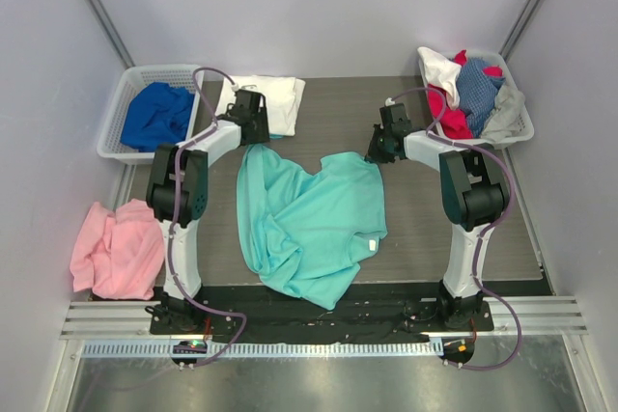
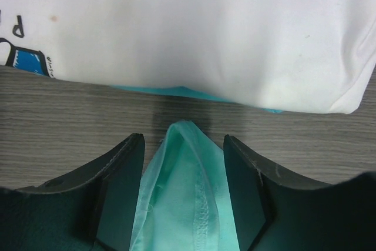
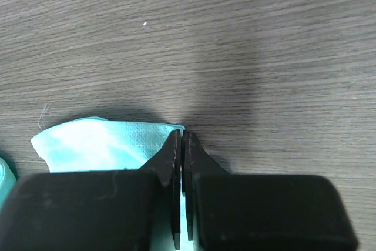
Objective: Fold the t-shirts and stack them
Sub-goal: Flatten the tshirt out
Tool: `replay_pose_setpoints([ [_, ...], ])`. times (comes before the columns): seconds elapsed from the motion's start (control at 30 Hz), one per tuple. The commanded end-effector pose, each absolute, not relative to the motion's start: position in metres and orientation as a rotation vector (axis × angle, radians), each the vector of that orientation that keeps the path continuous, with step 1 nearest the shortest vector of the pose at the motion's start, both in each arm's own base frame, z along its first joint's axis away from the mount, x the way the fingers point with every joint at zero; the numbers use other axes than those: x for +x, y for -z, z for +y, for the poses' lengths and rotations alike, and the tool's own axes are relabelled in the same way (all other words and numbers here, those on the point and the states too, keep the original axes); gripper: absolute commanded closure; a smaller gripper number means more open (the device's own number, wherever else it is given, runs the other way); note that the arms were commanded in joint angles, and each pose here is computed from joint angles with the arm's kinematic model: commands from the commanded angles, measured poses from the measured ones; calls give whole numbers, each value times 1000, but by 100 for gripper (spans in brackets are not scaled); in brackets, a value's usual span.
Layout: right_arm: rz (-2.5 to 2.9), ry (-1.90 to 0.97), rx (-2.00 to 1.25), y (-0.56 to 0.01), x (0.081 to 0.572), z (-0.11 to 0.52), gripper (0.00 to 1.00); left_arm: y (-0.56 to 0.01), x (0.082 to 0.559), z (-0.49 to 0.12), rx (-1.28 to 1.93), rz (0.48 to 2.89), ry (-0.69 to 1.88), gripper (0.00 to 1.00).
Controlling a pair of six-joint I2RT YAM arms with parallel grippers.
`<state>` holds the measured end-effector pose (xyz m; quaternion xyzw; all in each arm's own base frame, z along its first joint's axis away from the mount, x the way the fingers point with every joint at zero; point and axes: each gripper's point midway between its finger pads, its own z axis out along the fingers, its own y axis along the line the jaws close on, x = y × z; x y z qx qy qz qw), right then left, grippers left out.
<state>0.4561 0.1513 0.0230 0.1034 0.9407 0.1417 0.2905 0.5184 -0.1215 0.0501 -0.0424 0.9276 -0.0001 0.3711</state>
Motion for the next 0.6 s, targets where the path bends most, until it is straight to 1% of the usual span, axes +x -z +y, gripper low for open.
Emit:
replay_pose_setpoints([
  [0.0,2579,-338,278,-1,445,146,99,-62,533,-118,-113,2322,27,41],
  [0.37,2585,-332,275,0,444,146,99,-53,531,-122,-103,2344,60,60],
  [0.5,2586,-329,278,0,444,145,99,-49,528,-122,-98,2355,63,62],
  [0.57,2584,-329,280,0,445,144,99,-49,527,-123,-93,2355,65,66],
])
